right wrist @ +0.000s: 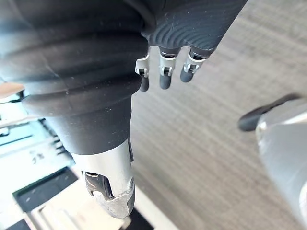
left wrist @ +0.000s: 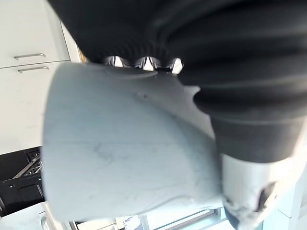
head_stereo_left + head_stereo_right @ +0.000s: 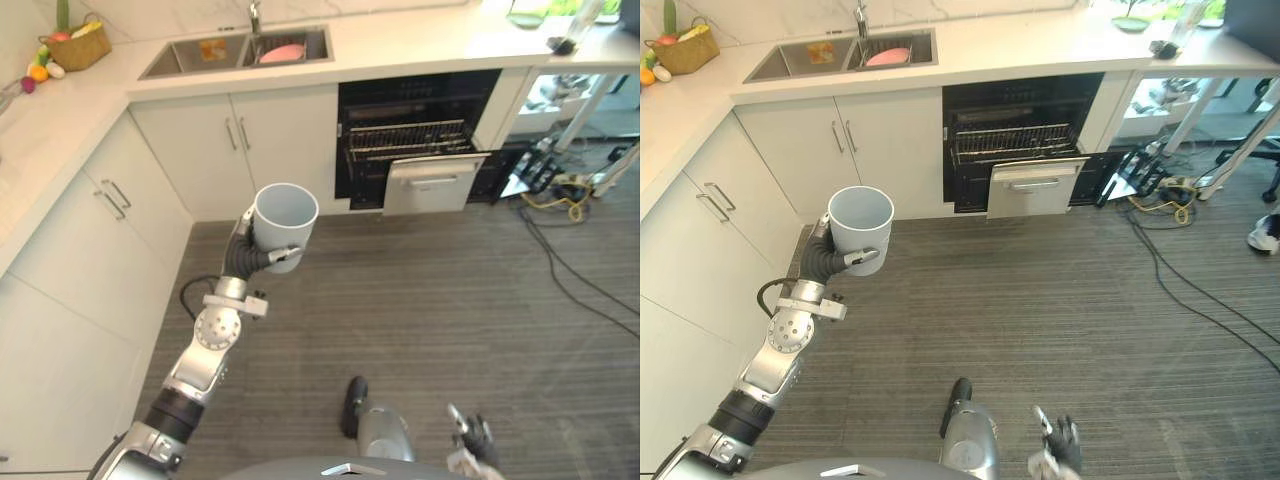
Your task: Walk over to the sink, pick up the cup, carry it to the dishwasher, place the cup inside the dishwasher, then close the dishwasher door
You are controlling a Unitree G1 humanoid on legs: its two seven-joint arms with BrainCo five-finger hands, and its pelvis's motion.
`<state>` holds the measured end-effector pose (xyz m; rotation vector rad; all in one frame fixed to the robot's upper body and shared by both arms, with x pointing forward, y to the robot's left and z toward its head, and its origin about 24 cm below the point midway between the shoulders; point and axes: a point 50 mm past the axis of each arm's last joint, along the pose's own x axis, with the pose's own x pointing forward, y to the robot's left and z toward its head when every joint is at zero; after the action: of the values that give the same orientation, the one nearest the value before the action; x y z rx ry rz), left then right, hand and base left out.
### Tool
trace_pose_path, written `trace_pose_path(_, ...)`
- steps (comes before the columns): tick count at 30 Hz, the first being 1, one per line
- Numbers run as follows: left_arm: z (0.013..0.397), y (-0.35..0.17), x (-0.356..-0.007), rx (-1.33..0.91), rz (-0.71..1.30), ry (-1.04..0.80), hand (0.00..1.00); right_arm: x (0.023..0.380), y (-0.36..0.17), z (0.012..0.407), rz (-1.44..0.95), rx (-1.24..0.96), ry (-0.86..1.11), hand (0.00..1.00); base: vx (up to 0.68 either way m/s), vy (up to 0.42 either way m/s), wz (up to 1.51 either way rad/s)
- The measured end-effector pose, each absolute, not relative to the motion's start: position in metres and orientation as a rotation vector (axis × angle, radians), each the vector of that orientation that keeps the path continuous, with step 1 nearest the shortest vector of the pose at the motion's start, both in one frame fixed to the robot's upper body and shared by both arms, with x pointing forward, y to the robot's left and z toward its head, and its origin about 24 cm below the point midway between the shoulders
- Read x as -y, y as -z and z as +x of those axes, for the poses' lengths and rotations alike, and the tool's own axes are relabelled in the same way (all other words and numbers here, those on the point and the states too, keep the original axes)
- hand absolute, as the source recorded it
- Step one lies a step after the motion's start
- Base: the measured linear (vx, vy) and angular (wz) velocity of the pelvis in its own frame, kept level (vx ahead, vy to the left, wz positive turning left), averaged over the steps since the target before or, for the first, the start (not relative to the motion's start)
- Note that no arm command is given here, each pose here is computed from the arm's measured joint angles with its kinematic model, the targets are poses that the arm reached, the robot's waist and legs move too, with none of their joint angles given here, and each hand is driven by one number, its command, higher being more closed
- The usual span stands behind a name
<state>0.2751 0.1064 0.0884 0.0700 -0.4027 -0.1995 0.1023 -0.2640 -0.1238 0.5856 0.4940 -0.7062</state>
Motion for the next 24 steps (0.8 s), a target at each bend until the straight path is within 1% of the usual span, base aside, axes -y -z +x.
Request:
trace_pose_path(2, 0.272, -0.087, -0.098, 0.408, 0.064, 0.22, 1.0, 0.265, 0.109, 0.126, 0.587, -0.392, 0.661, 0.0, 0.31, -0.102, -0.21)
trace_pose_path(6, 0.258, -0.088, -0.086, 0.424, 0.031, 0.228, 1.0, 0.27, 0.081, 0.154, 0.547, -0.253, 0.576, 0.0, 0.31, -0.077, -0.46)
trace_pose_path(8, 0.249, -0.094, -0.088, 0.445, 0.002, 0.217, 1.0, 0.269, 0.071, 0.164, 0.511, -0.219, 0.516, 0.0, 0.34, 0.077, -0.9)
trace_pose_path(9, 0.246, -0.096, -0.087, 0.448, -0.011, 0.211, 1.0, 0.269, 0.06, 0.176, 0.493, -0.183, 0.467, 0.0, 0.33, 0.121, -0.99)
trace_pose_path(12, 0.242, -0.097, -0.097, 0.454, -0.024, 0.148, 1.0, 0.246, 0.027, 0.214, 0.472, -0.063, 0.289, 0.0, 0.32, 0.108, -1.19)
trace_pose_path(14, 0.241, -0.096, -0.096, 0.466, -0.01, 0.117, 1.0, 0.227, 0.008, 0.24, 0.463, -0.004, 0.174, 0.0, 0.29, 0.206, -0.88)
trace_pose_path(17, 0.24, -0.096, -0.093, 0.479, -0.013, 0.071, 1.0, 0.219, 0.001, 0.251, 0.459, 0.005, 0.131, 0.0, 0.26, 0.257, -0.09)
trace_pose_path(19, 0.243, -0.092, -0.089, 0.477, -0.005, 0.042, 1.0, 0.223, 0.004, 0.248, 0.459, -0.015, 0.161, 0.0, 0.31, 0.32, 0.03)
trace_pose_path(21, 0.249, -0.085, -0.092, 0.457, 0.034, 0.02, 1.0, 0.224, 0.005, 0.246, 0.457, -0.015, 0.159, 0.0, 0.35, 0.33, -0.17)
trace_pose_path(24, 0.258, -0.093, -0.099, 0.49, 0.079, 0.013, 1.0, 0.235, -0.015, 0.249, 0.444, 0.08, 0.135, 0.0, 0.39, 0.323, -0.28)
